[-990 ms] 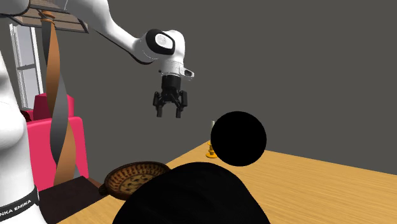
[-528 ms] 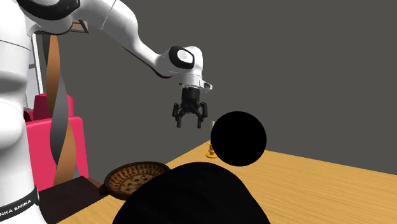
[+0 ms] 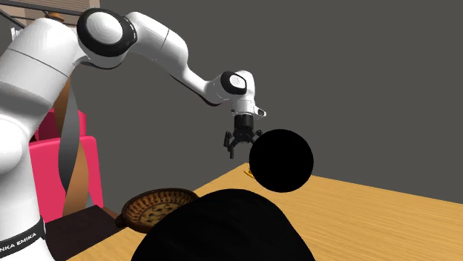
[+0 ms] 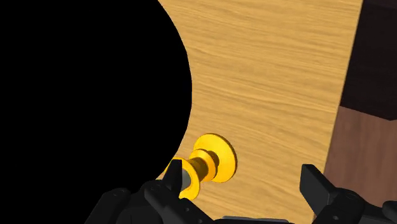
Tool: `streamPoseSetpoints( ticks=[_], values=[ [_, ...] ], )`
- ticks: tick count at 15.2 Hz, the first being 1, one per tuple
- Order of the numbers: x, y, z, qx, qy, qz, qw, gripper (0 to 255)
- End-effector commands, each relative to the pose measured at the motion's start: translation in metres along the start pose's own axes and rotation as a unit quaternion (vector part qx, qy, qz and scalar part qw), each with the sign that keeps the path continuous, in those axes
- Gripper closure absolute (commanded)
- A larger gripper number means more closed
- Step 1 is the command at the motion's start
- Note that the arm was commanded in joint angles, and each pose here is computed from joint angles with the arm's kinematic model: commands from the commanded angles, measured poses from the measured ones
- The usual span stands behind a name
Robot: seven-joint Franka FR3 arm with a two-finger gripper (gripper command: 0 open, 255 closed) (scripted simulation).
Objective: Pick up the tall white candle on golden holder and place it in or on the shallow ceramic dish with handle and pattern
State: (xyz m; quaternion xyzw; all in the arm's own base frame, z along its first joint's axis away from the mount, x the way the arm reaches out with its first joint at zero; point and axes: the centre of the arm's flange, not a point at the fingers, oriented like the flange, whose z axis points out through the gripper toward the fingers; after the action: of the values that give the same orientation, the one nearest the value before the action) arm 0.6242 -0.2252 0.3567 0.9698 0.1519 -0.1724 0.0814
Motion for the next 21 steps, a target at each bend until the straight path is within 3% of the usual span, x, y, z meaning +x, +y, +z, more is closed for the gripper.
streamPoseSetpoints(
  ticks=[1,8,16,17,21],
  values=[
    [0.008,0.016,0.023,0.001,-0.017,-0.002,0.9999,0],
    [0.006,0.016,0.063,0.001,-0.017,-0.002,0.9999,0],
    [0.006,0.016,0.063,0.001,-0.017,-0.002,0.9999,0],
    [0.001,0.014,0.06,0.001,-0.017,-0.002,0.9998,255],
    [0.025,0.003,0.066,0.0,-0.018,-0.002,0.9998,255]
  ],
)
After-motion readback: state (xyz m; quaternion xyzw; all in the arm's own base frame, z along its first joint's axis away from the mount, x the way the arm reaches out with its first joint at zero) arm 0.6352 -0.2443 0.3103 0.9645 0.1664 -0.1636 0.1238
